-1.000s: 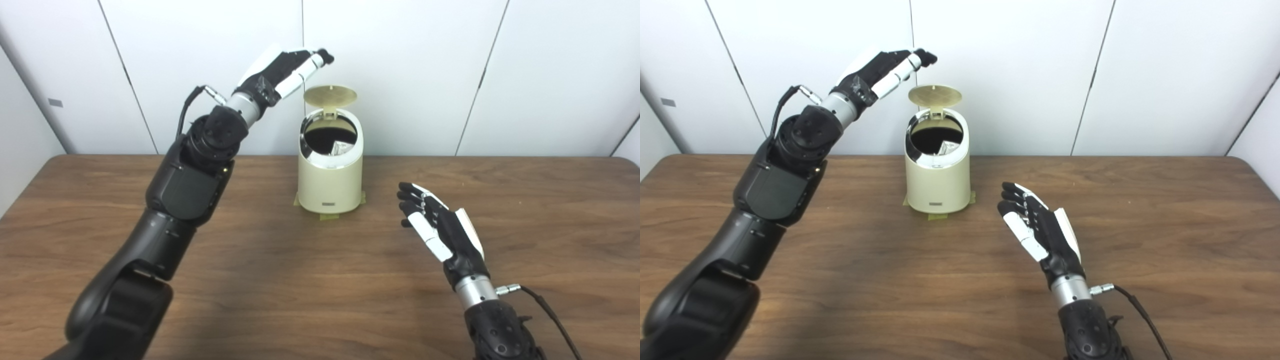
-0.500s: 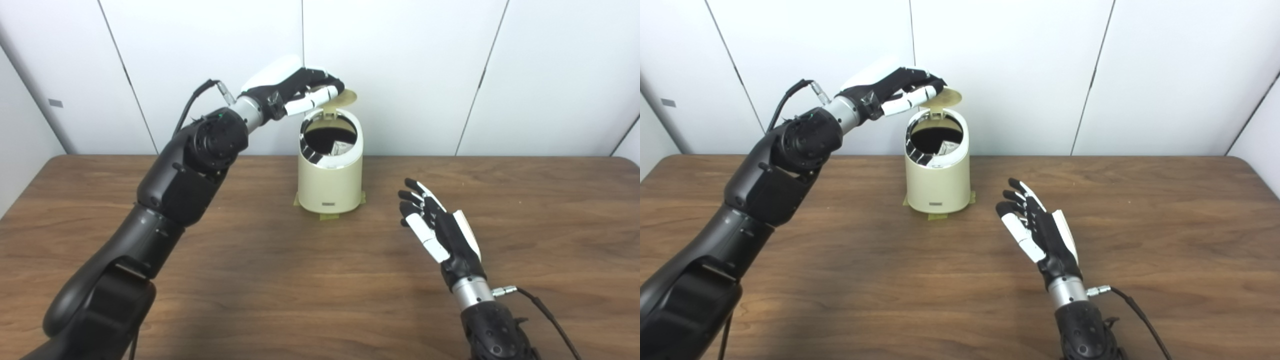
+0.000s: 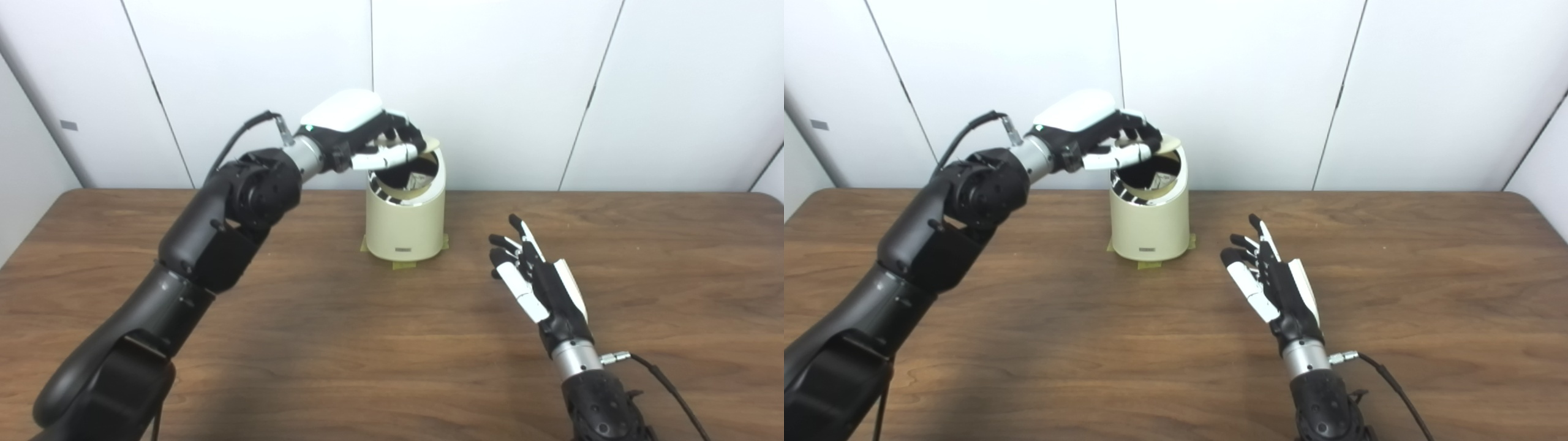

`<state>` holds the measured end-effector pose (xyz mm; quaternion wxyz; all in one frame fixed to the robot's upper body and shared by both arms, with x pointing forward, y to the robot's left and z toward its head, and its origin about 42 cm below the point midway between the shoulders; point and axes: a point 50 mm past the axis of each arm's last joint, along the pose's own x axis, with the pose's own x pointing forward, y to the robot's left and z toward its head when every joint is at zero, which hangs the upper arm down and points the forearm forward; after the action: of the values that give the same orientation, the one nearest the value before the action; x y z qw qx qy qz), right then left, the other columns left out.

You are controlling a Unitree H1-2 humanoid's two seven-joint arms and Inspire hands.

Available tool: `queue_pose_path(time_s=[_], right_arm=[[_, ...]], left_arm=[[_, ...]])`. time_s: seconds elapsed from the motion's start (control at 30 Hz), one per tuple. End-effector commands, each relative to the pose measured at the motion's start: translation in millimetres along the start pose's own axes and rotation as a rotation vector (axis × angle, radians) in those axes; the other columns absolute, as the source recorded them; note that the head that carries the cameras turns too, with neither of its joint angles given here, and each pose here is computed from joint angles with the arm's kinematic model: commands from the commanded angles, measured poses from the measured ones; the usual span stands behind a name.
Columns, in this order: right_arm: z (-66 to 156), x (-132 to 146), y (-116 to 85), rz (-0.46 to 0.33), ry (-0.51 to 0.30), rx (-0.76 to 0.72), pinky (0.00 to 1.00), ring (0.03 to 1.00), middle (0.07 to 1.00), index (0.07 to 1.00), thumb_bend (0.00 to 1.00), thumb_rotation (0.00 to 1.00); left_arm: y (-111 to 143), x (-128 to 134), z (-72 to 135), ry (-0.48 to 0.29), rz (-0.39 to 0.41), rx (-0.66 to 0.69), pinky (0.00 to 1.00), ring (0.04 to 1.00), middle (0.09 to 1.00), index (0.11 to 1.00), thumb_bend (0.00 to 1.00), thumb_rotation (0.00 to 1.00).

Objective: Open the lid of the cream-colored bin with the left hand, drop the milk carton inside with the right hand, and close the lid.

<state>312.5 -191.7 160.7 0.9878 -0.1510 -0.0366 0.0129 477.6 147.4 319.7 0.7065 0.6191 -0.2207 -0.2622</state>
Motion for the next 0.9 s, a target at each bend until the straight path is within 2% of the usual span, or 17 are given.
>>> queue_pose_path(time_s=[0.0,0.1,0.17,0.27,0.4,0.63,0.87], right_arm=[[20,10,0,-0.014,-0.081,-0.004,0.72,0.821,0.847,0.969,0.70,0.86],[26,12,0,-0.032,-0.103,-0.025,0.78,0.838,0.835,0.936,0.64,0.78],[29,15,-2,-0.054,-0.125,-0.045,0.78,0.826,0.826,0.913,0.60,0.69],[32,18,-3,-0.077,-0.135,-0.030,0.76,0.805,0.823,0.906,0.59,0.65],[34,19,-1,-0.089,-0.146,-0.023,0.72,0.795,0.820,0.898,0.57,0.66],[31,16,10,-0.091,-0.143,-0.012,0.77,0.820,0.820,0.892,0.60,0.75],[32,14,15,-0.103,-0.156,-0.001,0.77,0.814,0.812,0.889,0.61,0.77]], left_arm=[[31,3,10,-0.027,0.029,0.129,0.86,0.804,0.786,0.769,0.42,1.00],[26,3,9,-0.011,-0.035,0.196,0.95,0.816,0.795,0.788,0.43,1.00],[21,2,6,0.002,-0.068,0.210,0.98,0.828,0.803,0.801,0.45,1.00],[12,-1,2,0.032,-0.118,0.248,1.00,0.854,0.819,0.816,0.47,1.00],[-2,-1,2,0.060,-0.151,0.367,1.00,0.877,0.834,0.835,0.49,1.00],[-19,0,9,0.096,-0.232,0.522,1.00,0.926,0.872,0.864,0.50,1.00],[-36,-4,6,0.092,-0.286,0.510,1.00,0.911,0.862,0.849,0.51,1.00]])
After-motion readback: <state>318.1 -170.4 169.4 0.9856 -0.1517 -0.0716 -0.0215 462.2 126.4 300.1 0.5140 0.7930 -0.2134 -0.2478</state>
